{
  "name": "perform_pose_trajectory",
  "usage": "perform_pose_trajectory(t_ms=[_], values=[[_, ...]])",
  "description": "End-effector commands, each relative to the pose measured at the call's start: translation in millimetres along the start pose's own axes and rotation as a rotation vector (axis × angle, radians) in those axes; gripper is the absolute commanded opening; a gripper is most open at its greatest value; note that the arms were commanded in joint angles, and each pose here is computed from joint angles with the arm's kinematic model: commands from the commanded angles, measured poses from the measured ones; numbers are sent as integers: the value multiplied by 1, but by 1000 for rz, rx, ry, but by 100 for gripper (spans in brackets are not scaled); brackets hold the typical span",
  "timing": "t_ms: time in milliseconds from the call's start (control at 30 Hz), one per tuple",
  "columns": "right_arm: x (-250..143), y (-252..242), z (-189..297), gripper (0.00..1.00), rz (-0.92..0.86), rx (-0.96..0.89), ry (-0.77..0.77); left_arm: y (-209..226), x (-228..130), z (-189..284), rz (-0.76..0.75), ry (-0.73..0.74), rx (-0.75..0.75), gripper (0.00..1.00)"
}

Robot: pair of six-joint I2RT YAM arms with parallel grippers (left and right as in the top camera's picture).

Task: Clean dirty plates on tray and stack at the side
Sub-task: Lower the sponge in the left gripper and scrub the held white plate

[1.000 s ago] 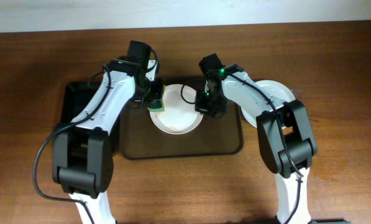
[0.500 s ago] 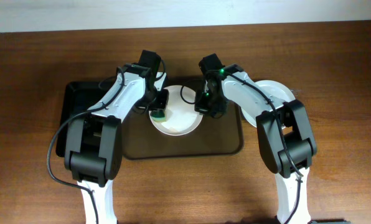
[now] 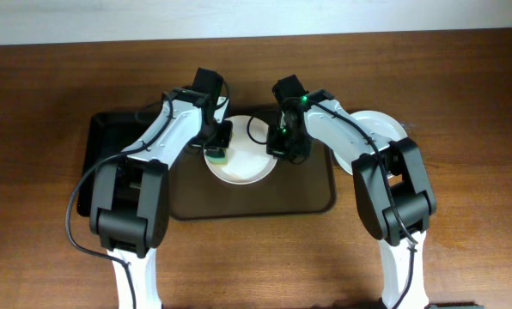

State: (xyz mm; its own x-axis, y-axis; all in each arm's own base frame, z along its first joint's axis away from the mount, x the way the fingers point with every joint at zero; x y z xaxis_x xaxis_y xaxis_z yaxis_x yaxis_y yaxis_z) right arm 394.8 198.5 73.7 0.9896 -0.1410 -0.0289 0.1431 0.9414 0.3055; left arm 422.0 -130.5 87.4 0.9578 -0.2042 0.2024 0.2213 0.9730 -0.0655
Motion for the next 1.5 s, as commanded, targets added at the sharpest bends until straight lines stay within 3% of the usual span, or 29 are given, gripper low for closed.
perform_pose_trajectory(t_ms=[0, 67, 200, 300, 367, 533, 633, 833, 1000, 1100, 1167, 1467], values=[[-5, -10, -17, 4, -15, -54, 33, 10, 0, -14, 20, 3, 80, 1], [-5, -10, -18, 4, -15, -54, 32, 0, -7, -15, 17, 46, 2, 0], [-4, -10, -18, 4, -14, -51, 29, -31, -22, -6, -76, 137, -322, 1], [-4, -10, -18, 4, -14, -51, 29, -48, -22, 6, -159, 125, -504, 1], [-4, -10, -18, 4, -14, -52, 29, -44, -16, 5, -155, 99, -465, 1], [-5, -11, -18, 4, -15, -54, 33, -13, 9, -6, 4, -17, -146, 1], [-5, -11, -18, 4, -15, -54, 32, -5, 25, -6, 78, -106, -58, 1], [-5, -11, -18, 4, -15, -53, 31, 13, 12, 4, 307, -32, 118, 1], [-5, -10, -18, 4, -14, -53, 30, 9, 4, 41, 284, 101, 128, 1], [-5, -10, -18, 4, -14, -52, 30, -4, -6, 46, 207, 190, 9, 1], [-5, -11, -18, 4, -14, -53, 31, -10, -8, 43, 182, 208, -55, 1], [-6, -11, -18, 4, -12, -56, 36, -9, 7, -3, 128, 168, -62, 1]])
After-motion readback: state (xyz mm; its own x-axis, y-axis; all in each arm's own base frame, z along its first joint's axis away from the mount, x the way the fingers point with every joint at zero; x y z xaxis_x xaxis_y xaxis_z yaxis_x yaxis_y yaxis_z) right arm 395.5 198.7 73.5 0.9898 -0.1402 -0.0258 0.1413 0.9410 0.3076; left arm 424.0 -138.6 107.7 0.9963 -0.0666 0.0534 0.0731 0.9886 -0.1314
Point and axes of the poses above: each gripper's point midway between its finger pads, its own z axis back along the fingers, its own y axis along the line the jaws close on, x = y × z, the point moved 7 cm from there along z, back along the fingers, and after that the axes turned 1 degree about -z, right-handed, at the moved point
